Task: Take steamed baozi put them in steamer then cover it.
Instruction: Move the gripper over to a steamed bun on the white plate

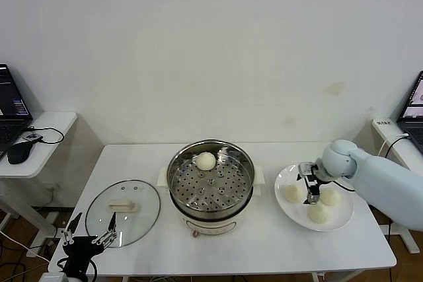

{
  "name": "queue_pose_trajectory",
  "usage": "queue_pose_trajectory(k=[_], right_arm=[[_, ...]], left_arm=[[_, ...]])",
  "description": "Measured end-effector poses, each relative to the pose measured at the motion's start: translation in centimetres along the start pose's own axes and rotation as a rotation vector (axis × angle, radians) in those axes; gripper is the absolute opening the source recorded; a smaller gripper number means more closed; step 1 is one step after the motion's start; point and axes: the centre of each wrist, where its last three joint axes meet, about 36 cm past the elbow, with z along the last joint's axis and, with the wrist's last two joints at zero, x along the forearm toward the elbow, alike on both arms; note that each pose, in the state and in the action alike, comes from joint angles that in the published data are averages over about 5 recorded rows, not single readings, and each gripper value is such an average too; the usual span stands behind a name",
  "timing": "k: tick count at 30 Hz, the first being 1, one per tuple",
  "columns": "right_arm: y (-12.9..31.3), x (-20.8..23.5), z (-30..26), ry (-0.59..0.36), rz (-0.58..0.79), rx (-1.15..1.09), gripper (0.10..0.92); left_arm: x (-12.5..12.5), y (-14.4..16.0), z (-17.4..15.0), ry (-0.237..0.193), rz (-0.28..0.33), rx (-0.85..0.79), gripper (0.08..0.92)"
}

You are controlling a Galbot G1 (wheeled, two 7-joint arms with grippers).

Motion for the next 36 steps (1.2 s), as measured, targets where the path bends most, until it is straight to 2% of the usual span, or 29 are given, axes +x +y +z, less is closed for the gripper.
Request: queue_pose_trajectory(k=[10,19,29,36], right_arm=[[-0.4,-2.0,-0.5,0.019,0.002,-0.009,0.807],[-0.6,-3.1,-0.8,0.025,0.005,-0.022,0.714],[-0.8,-2.6,-0.6,0.02,-0.001,-0.03,0.567],[-1.5,-0.5,-0.5,0.009,-0.002,-0.028,0.546]], left_arm=[[-0.3,0.0,0.4,0.005,-0.001,0.004,0.823],[-0.4,-0.1,0.4,0.004,0.004,0.005,0.823],[-0.2,-0.2,0.3,0.005,0.005,0.005,0.823],[0.0,-0.2,0.0,0.001,0.006,0.006,0.823]])
